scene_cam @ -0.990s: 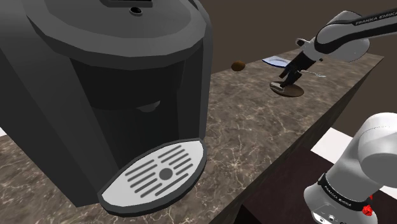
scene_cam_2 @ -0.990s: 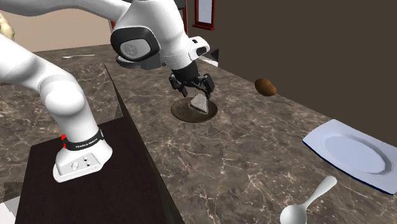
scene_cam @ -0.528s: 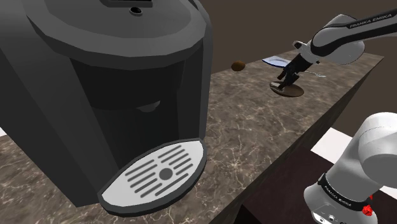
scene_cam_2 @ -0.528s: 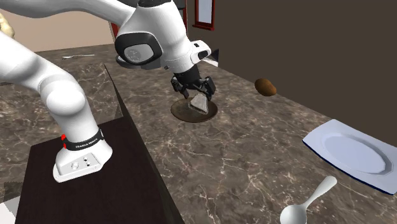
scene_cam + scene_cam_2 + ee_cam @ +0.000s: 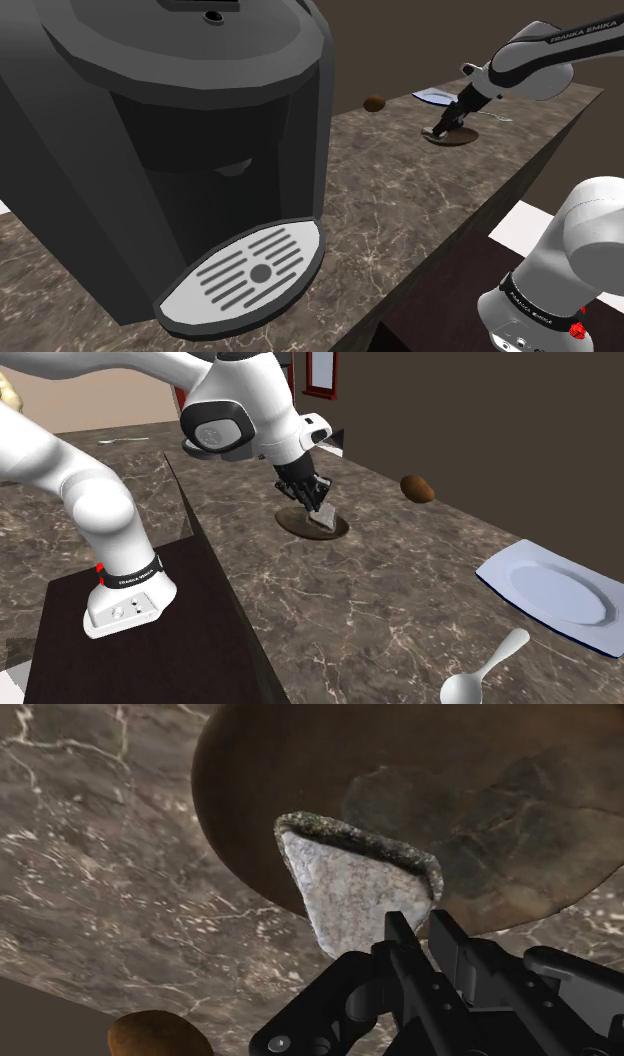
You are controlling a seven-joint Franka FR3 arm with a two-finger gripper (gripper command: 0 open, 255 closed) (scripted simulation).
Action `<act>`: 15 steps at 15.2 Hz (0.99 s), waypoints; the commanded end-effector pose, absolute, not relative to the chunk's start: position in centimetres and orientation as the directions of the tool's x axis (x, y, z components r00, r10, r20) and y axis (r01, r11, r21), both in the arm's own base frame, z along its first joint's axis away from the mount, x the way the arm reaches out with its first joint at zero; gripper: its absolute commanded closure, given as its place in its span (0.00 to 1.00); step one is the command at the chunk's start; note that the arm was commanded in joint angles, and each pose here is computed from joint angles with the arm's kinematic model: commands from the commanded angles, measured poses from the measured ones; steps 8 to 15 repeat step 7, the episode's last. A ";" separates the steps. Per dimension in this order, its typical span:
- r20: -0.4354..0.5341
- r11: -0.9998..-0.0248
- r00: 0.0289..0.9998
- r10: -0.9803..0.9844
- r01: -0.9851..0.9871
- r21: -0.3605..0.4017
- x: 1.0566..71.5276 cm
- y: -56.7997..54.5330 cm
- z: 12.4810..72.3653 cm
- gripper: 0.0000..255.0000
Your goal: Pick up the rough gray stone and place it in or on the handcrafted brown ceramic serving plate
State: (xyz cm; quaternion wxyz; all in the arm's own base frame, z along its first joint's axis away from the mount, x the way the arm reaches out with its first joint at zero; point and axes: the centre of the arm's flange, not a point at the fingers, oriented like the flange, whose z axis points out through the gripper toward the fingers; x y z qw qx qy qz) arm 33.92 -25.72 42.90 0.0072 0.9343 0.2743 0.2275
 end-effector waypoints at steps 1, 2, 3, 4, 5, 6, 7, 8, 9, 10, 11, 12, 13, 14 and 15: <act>0.417 -0.851 0.750 0.513 0.508 0.134 33.8 -25.8 42.6 1.00; 0.417 -0.851 0.750 0.513 0.508 0.134 33.9 -25.8 42.6 1.00; 0.417 -0.851 0.750 0.513 0.508 0.134 33.9 -25.9 42.7 1.00; 0.417 -0.851 0.750 0.513 0.508 0.134 33.8 -25.8 42.6 1.00; 0.417 -0.851 0.750 0.513 0.508 0.134 33.8 -25.8 43.1 1.00; 0.417 -0.851 0.750 0.513 0.508 0.134 33.8 -25.8 43.6 1.00; 0.417 -0.851 0.750 0.513 0.508 0.134 33.8 -25.8 44.2 1.00; 0.417 -0.851 0.750 0.513 0.508 0.134 33.8 -25.8 44.2 1.00; 0.417 -0.851 0.750 0.513 0.508 0.134 33.8 -25.8 44.2 1.00; 0.417 -0.851 0.750 0.513 0.508 0.134 33.8 -25.8 44.2 1.00; 0.417 -0.851 0.750 0.513 0.508 0.134 33.8 -25.8 44.2 1.00; 0.417 -0.851 0.750 0.513 0.508 0.134 33.8 -25.8 44.2 1.00; 0.417 -0.851 0.750 0.513 0.508 0.134 33.8 -25.8 44.2 1.00; 0.417 -0.851 0.750 0.513 0.508 0.134 33.8 -25.8 44.2 1.00; 0.417 -0.851 0.750 0.513 0.508 0.134 33.8 -25.8 44.2 1.00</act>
